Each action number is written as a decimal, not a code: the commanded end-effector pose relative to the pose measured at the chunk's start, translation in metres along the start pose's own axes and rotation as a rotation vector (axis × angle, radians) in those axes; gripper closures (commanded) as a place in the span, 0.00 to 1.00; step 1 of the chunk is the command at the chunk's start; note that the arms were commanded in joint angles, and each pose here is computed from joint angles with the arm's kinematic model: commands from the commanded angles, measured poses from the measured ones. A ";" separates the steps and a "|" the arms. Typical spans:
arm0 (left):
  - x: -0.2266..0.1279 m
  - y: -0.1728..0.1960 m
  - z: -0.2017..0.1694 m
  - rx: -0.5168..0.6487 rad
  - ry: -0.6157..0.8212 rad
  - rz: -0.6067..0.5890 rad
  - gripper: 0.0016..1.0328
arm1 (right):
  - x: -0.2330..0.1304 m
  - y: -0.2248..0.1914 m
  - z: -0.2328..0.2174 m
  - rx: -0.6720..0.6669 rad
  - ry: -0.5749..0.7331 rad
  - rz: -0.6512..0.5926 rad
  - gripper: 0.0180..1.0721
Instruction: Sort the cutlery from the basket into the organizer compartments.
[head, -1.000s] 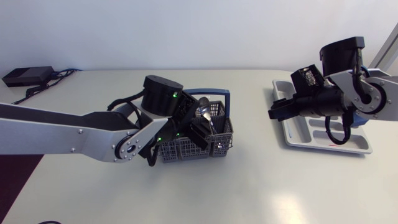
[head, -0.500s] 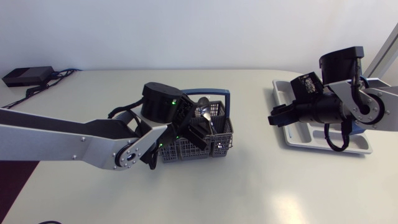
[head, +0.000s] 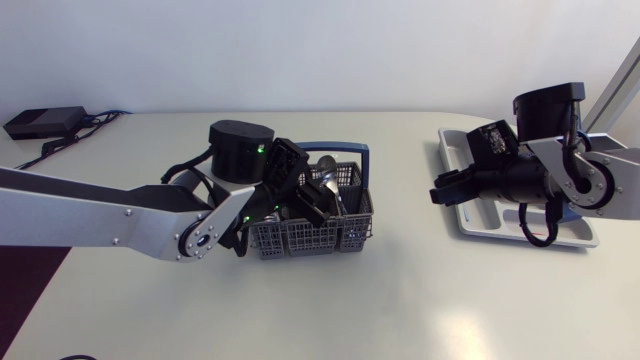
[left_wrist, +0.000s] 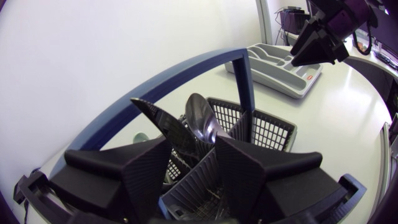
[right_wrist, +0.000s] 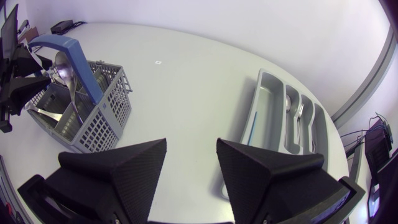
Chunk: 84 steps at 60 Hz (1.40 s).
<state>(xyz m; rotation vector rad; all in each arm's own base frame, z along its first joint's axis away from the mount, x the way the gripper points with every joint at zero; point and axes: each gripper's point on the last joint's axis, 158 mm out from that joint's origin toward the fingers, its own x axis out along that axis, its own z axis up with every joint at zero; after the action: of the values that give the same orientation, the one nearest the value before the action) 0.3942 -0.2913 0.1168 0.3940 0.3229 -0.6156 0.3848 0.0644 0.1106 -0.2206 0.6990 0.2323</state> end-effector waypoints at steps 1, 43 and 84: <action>-0.001 -0.001 0.000 0.029 -0.011 -0.012 0.68 | 0.004 0.004 -0.012 -0.007 0.019 0.008 0.43; -0.019 -0.014 0.022 0.071 -0.071 -0.085 0.75 | 0.005 0.015 -0.013 -0.021 0.023 0.024 0.43; 0.001 -0.024 0.017 0.220 -0.086 -0.125 0.80 | 0.006 0.020 -0.016 -0.042 0.022 0.030 0.43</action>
<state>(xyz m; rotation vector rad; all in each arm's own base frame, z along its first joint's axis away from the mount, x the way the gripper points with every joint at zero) 0.3792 -0.3118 0.1312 0.5284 0.2042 -0.7706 0.3772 0.0780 0.1004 -0.2363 0.7089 0.2691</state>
